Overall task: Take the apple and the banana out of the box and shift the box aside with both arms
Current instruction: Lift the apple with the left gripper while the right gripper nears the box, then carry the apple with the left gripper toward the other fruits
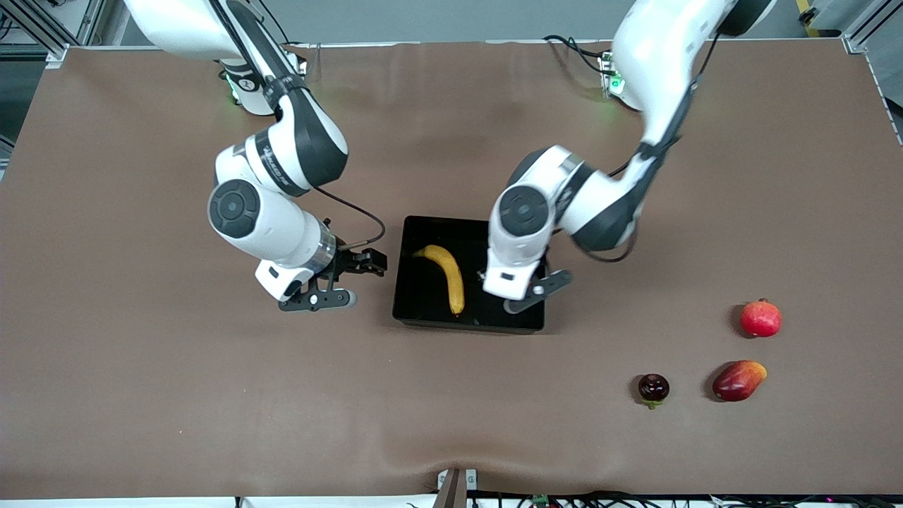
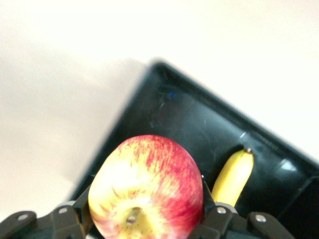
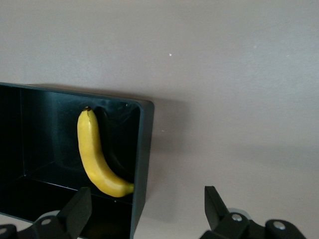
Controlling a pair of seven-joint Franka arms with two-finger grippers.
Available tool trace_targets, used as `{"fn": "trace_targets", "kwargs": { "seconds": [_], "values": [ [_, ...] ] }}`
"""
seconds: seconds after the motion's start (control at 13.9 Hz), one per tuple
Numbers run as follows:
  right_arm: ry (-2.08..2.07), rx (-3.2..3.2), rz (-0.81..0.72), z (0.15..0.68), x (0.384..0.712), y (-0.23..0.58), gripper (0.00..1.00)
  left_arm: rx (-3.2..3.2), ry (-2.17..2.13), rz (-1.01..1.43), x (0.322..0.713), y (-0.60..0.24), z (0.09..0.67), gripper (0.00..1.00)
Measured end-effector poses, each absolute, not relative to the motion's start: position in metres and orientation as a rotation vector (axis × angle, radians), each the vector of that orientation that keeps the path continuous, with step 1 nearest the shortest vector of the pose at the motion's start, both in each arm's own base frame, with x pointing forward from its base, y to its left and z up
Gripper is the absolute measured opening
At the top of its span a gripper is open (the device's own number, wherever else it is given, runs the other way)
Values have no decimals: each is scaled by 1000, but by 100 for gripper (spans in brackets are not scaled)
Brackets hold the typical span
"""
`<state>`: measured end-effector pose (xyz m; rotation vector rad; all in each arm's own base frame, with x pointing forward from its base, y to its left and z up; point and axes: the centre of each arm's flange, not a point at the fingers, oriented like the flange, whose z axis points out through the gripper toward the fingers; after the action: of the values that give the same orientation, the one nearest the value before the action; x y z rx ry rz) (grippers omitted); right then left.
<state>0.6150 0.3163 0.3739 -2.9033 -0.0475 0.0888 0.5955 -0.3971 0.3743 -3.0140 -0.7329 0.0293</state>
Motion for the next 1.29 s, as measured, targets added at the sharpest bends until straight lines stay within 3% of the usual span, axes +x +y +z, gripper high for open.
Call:
{"fn": "trace_targets", "kwargs": {
  "seconds": [0.22,0.43,0.79,1.29],
  "values": [
    [-8,-2857,138,356,613,326,100,-3023,-667,8,622,-316,437,79],
    [3,-2845,144,356,613,327,100,-3011,-588,74,648,-226,441,79],
    [7,-2843,145,356,614,326,100,-2988,-586,209,663,-102,375,79],
    [45,-2850,149,352,620,310,100,-2966,-490,82,648,-23,270,79]
  ]
}}
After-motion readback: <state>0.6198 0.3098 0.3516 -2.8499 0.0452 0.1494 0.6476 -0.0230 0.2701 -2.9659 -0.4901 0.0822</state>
